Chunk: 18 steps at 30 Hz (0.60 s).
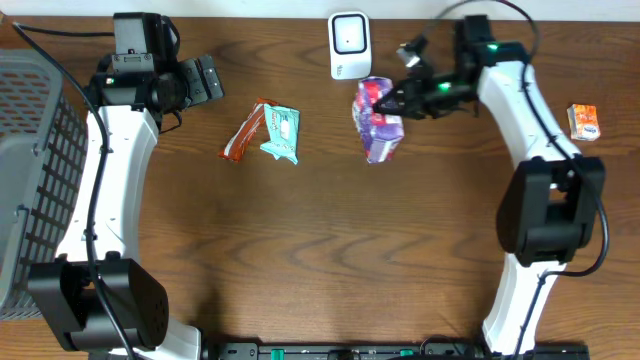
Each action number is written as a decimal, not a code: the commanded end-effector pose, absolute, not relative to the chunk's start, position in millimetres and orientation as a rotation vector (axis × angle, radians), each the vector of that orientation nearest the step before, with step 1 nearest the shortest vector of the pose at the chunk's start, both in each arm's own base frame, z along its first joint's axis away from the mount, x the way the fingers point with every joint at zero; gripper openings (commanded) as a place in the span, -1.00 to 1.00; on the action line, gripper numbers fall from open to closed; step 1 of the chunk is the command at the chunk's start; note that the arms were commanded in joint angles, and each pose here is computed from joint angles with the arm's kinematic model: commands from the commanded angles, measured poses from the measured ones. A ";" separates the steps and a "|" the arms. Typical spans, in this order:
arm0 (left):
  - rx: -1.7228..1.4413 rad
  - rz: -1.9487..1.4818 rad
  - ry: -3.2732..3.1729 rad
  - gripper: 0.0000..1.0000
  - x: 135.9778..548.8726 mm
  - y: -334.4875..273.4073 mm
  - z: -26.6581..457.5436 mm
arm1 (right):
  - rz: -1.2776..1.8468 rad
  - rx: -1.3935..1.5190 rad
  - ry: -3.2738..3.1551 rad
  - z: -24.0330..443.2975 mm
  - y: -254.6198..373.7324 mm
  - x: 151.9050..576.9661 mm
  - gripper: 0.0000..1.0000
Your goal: Scan the item barcode
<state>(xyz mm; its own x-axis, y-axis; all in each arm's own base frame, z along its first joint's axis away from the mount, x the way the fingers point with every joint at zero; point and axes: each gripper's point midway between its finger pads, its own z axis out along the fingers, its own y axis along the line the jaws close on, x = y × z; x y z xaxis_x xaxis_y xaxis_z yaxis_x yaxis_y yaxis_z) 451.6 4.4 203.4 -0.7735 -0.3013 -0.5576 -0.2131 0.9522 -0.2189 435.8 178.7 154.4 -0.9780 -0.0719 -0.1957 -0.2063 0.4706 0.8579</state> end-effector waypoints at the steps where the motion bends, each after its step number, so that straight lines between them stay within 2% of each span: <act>1: -0.363 -0.175 2.494 0.96 451.9 6.6 198.4 | 1.777 -0.177 2.467 142.1 170.2 430.5 -0.98; 3: -0.363 -0.175 2.494 0.96 451.9 6.6 198.4 | 1.769 -0.128 2.468 127.4 157.2 431.6 -0.94; 10: -0.363 -0.175 2.494 0.96 451.9 6.6 198.4 | 1.310 0.157 2.802 59.4 75.4 424.9 -0.20; 18: -0.363 -0.175 2.494 0.96 451.9 6.6 198.4 | 1.086 0.284 2.954 72.7 30.9 417.9 -0.09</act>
